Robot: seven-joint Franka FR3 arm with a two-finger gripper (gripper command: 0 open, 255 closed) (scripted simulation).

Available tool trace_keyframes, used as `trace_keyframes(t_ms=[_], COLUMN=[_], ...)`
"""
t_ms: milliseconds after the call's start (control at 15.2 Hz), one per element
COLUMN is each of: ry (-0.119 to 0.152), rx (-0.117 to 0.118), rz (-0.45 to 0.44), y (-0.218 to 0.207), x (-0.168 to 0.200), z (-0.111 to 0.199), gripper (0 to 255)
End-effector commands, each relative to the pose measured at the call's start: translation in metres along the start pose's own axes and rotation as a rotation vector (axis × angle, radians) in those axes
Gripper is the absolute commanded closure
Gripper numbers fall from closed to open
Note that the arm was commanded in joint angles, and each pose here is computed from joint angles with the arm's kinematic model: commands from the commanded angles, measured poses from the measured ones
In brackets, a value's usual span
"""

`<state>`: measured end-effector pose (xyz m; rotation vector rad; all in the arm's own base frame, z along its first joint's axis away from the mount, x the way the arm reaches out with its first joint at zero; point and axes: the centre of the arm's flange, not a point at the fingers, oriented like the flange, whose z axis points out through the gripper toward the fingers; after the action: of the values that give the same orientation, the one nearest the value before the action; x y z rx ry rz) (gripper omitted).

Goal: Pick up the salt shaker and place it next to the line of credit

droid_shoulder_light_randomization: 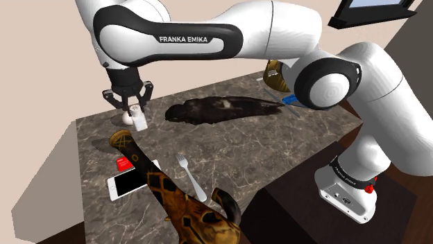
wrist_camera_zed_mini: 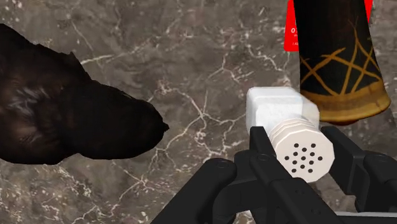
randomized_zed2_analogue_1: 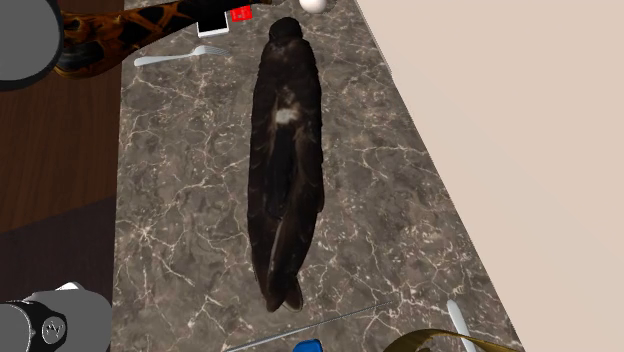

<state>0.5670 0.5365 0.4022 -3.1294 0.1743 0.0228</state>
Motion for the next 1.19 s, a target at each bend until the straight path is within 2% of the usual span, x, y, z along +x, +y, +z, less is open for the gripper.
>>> trace_keyframes(t_ms=[0, 594, 1122], ry=[0.0, 0.0, 0.0], rx=[-0.001, -0.001, -0.001], rz=[0.002, 0.002, 0.002], y=[-0.006, -0.006, -0.006], x=[-0.002, -0.002, -0.002], z=[0.012, 0.061, 0.061], gripper=[255, 255, 255])
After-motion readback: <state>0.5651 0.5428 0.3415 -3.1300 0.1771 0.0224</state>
